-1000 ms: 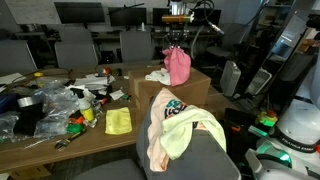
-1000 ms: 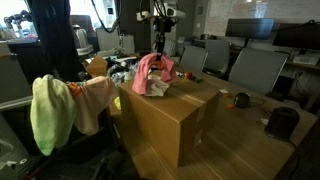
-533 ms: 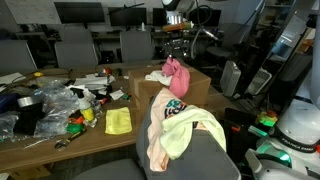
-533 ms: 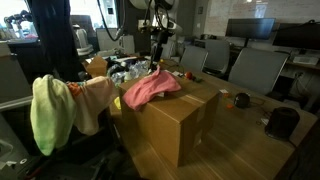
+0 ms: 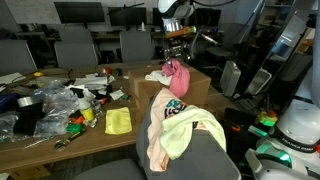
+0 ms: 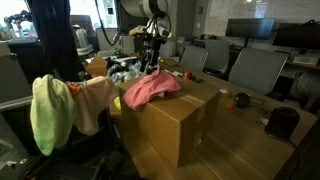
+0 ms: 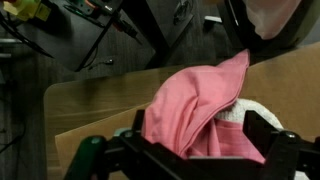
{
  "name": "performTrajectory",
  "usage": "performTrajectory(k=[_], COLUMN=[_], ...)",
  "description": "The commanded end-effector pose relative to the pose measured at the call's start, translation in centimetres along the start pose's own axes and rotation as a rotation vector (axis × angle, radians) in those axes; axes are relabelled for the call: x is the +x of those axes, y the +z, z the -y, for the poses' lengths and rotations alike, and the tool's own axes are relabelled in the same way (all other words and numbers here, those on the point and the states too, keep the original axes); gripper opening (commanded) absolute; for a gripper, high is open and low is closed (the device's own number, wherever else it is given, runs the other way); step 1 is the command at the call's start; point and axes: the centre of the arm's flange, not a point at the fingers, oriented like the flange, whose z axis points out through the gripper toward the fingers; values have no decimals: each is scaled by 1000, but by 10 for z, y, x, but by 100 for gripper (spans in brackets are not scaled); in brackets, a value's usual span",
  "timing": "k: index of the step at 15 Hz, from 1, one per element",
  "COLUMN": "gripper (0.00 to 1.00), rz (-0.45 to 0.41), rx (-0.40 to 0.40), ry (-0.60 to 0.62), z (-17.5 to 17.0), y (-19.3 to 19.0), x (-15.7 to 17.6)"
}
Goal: Pick the clothes on the back rest of the chair and put them on the box
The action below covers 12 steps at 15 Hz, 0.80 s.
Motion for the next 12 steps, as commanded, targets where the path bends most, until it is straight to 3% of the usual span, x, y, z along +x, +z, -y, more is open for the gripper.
performTrajectory(k=[1, 12], gripper=[100, 100], rz=[-20, 42], rx=[-57, -219], ry=[-191, -765], z=[1, 28], y=[15, 70], x=[-59, -193])
